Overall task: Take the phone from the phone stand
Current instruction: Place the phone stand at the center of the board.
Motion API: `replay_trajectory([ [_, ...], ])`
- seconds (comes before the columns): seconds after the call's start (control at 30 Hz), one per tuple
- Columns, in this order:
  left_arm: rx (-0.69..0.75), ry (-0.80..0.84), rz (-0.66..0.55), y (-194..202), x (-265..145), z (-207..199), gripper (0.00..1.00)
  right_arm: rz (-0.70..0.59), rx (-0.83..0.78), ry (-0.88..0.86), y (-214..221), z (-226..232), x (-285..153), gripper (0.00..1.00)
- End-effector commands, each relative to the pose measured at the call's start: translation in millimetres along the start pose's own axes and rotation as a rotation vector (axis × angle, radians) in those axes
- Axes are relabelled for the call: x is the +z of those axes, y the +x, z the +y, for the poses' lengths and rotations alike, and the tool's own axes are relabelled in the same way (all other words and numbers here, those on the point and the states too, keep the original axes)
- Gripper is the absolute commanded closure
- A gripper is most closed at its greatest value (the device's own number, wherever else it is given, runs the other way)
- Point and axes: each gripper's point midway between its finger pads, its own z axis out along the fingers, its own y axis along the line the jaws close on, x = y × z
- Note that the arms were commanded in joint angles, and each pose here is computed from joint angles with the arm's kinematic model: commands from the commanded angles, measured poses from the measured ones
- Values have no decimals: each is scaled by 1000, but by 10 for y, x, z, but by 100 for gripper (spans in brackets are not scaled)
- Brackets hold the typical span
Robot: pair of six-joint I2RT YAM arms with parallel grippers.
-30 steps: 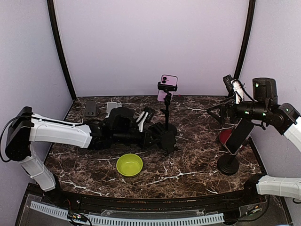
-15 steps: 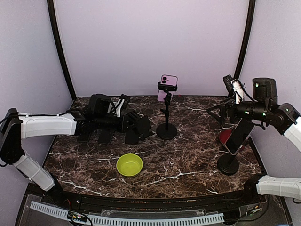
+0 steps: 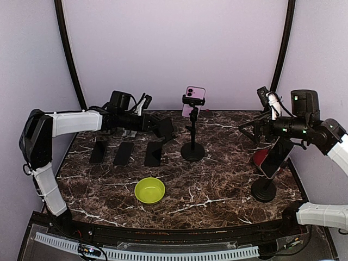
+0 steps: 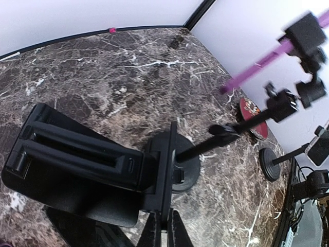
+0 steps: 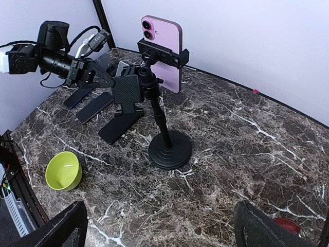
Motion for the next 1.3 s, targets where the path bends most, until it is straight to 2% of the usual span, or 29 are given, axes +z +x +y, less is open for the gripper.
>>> replay_trajectory([
  [0.0, 19, 60, -10, -183, 73, 64, 100, -29, -15, 4, -78, -12, -13, 1],
  [0.23, -2, 65, 1, -350, 320, 380, 100, -20, -16, 6, -59, -26, 23, 1],
  [0.77, -69, 86, 17, -471, 684, 953, 100, -1, -13, 8, -12, -49, 89, 1],
  [1.27, -98, 65, 40, -516, 902, 1239, 100, 7, -12, 17, 11, -74, 115, 1],
])
